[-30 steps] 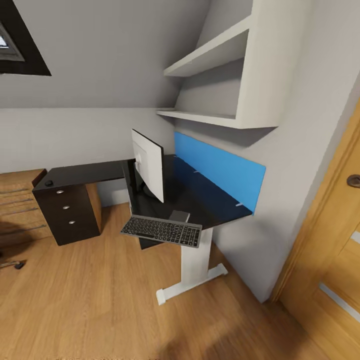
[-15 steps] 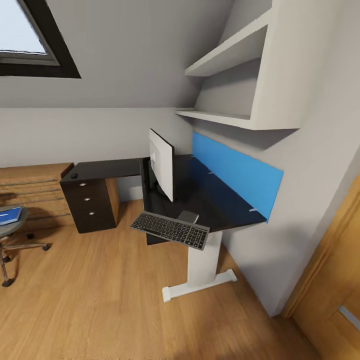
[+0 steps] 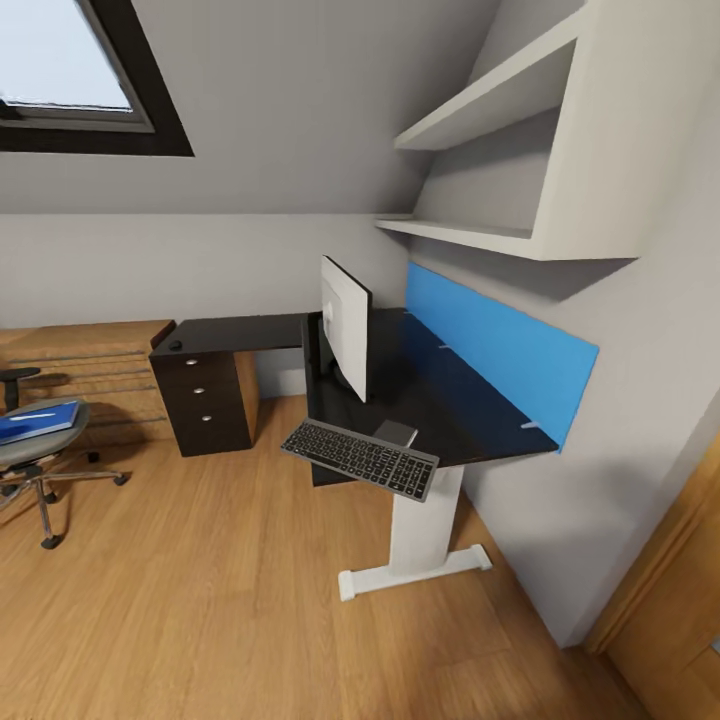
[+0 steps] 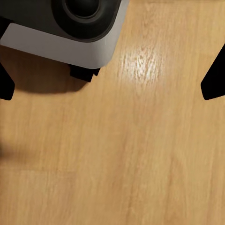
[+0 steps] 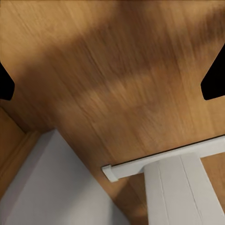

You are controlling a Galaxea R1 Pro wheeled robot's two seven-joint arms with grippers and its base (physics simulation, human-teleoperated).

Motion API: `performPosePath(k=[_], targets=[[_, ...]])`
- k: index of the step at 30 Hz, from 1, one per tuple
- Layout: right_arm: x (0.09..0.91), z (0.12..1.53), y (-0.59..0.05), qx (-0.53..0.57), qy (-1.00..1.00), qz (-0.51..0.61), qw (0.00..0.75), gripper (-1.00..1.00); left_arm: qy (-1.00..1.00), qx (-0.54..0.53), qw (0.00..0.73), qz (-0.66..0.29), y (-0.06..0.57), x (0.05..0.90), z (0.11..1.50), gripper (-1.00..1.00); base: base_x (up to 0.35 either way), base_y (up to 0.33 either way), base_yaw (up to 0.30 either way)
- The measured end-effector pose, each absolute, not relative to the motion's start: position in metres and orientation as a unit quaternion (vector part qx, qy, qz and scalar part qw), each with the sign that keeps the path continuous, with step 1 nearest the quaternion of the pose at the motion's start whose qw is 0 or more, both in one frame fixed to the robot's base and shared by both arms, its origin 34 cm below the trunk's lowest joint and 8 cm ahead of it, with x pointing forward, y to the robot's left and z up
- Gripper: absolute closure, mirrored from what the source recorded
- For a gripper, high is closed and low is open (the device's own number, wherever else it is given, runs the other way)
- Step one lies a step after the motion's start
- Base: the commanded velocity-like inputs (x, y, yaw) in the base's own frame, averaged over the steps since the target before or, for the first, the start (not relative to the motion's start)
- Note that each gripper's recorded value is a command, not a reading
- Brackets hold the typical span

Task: In the bedroom, organize the workspace by keeping the computer under the desk, ensuring the monitor is on the desk, placing the keyboard on the desk next to the monitor, placing the mouse on the desk next to the keyboard, moving the folder from the swivel chair onto the desk next to the mouse, stacking the notebook on top of the folder with the pen on top of the notebook, and positioning the swivel chair next to the desk.

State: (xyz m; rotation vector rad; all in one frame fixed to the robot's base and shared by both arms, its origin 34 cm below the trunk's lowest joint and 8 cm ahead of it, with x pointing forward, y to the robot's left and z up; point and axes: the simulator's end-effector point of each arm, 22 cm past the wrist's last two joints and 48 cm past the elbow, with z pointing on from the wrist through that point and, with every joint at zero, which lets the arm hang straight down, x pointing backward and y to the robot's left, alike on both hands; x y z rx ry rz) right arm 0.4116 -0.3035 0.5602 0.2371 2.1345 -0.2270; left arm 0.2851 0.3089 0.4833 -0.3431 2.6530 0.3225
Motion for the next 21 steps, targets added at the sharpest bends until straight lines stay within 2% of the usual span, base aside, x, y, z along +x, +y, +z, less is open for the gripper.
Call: performPosePath(k=[15, 19, 20, 21], targets=[[0.412, 0.562, -0.312, 0.092, 0.870, -0.097, 0.474, -1.00, 0.960, -0.124, 0.222, 0.117, 0.309, 0.285, 0.483, -1.00, 0.000, 0.000, 0.001], [0.445, 0.583, -0.319, 0.092, 0.849, -0.101, 0.511, -1.00, 0.960, -0.124, 0.222, 0.117, 0.309, 0.285, 0.483, -1.00, 0.000, 0.000, 0.000], [0.470, 0.590, -0.329, 0.096, 0.849, -0.109, 0.508, -1.00, 0.960, -0.125, 0.223, 0.117, 0.309, 0.285, 0.484, -1.00, 0.000, 0.000, 0.000], [0.501, 0.614, -0.336, 0.095, 0.831, -0.112, 0.537, -1.00, 0.960, -0.125, 0.223, 0.118, 0.310, 0.285, 0.484, -1.00, 0.000, 0.000, 0.000]])
